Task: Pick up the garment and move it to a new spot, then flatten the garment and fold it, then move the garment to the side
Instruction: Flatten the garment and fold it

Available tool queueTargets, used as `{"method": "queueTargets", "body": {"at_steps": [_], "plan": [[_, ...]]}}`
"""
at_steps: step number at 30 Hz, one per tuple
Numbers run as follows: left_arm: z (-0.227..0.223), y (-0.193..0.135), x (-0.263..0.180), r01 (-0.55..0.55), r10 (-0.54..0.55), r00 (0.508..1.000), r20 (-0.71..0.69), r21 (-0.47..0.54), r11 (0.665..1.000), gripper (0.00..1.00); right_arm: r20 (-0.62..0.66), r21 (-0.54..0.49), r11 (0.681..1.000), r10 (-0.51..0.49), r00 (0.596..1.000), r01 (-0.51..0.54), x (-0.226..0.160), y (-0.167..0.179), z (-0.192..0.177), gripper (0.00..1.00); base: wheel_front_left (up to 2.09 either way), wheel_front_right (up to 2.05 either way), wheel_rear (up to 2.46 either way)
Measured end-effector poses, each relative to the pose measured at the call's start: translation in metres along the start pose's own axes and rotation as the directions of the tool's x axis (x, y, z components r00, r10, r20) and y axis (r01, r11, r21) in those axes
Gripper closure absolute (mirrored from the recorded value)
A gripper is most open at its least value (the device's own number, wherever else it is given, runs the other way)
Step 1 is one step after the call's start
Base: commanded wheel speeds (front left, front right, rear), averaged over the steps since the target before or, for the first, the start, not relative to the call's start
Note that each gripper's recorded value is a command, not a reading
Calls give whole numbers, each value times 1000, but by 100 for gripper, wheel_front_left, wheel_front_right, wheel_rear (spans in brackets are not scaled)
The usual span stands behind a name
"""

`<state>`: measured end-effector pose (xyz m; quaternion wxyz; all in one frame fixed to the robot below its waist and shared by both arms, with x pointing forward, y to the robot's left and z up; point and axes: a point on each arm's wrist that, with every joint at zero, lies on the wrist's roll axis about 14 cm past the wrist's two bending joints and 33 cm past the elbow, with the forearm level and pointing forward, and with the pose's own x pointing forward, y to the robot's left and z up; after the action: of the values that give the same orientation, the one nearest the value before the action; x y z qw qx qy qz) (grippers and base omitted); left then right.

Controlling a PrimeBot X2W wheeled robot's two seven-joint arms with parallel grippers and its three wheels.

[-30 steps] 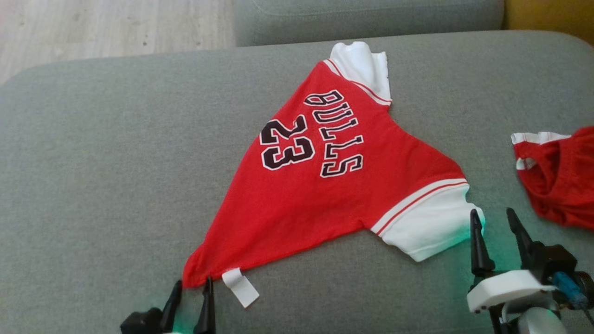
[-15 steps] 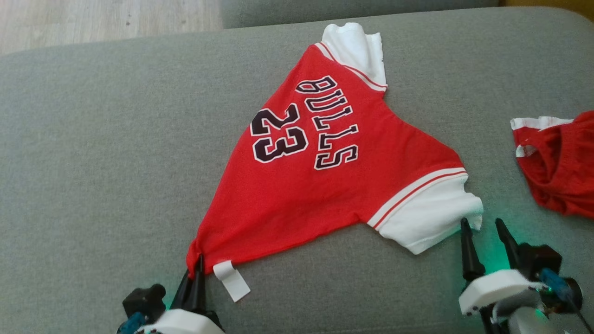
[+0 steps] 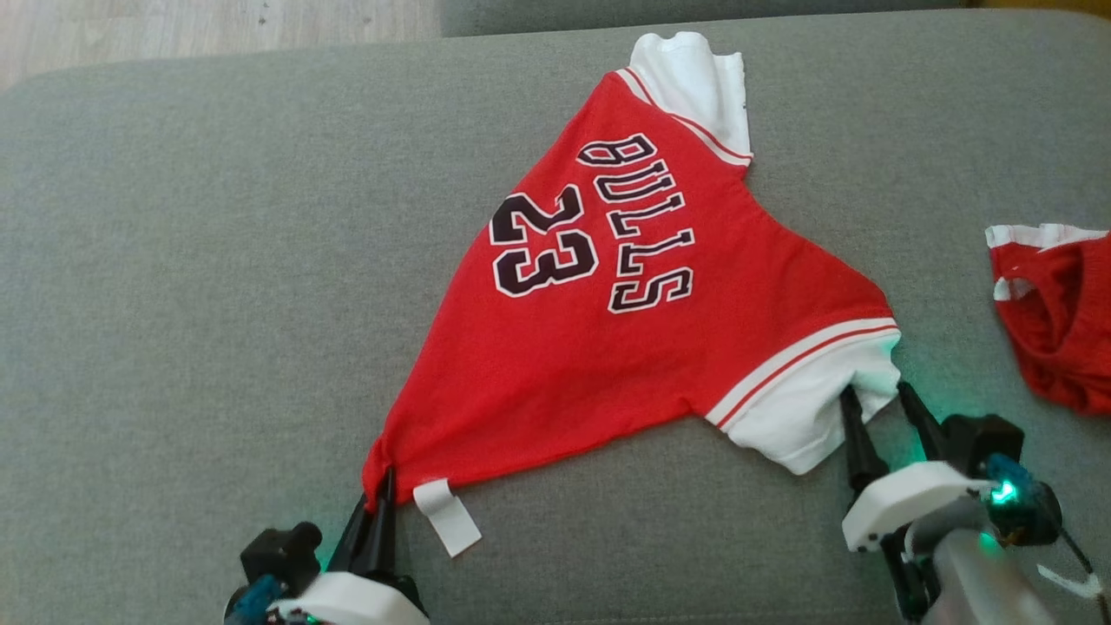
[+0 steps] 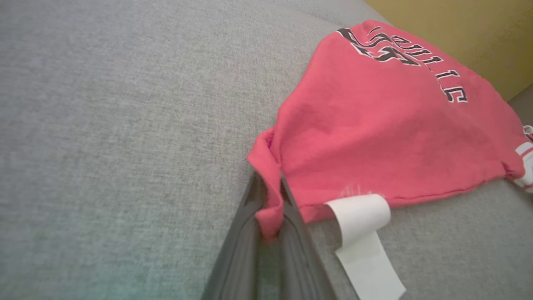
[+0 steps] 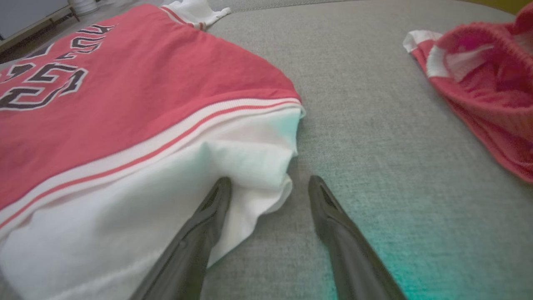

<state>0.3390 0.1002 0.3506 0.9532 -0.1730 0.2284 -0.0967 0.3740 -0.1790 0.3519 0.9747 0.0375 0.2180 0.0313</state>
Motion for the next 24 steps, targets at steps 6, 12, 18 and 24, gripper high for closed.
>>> {"method": "queueTargets", "body": {"at_steps": [6, 12, 18, 24], "plan": [[1, 1, -2, -2, 2, 1000, 0, 18, 1000, 100, -27, 9, 1000, 17, 999, -16, 7, 4, -2, 100, 0, 0, 0], [12, 2, -9, -11, 10, 999, 40, 20, 1000, 100, 28, 45, 999, 12, 1000, -13, 1, 3, 15, 100, 0, 0, 0], [86, -15, -15, 34, -40, 960, 276, 26, 999, 100, 352, 197, 973, 43, 935, -119, -17, 23, 111, 100, 0, 0, 0], [226, -35, -34, 62, -149, 791, 593, 165, 984, 100, 741, 202, 925, 71, 668, -323, -68, 31, 271, 100, 0, 0, 0]]}}
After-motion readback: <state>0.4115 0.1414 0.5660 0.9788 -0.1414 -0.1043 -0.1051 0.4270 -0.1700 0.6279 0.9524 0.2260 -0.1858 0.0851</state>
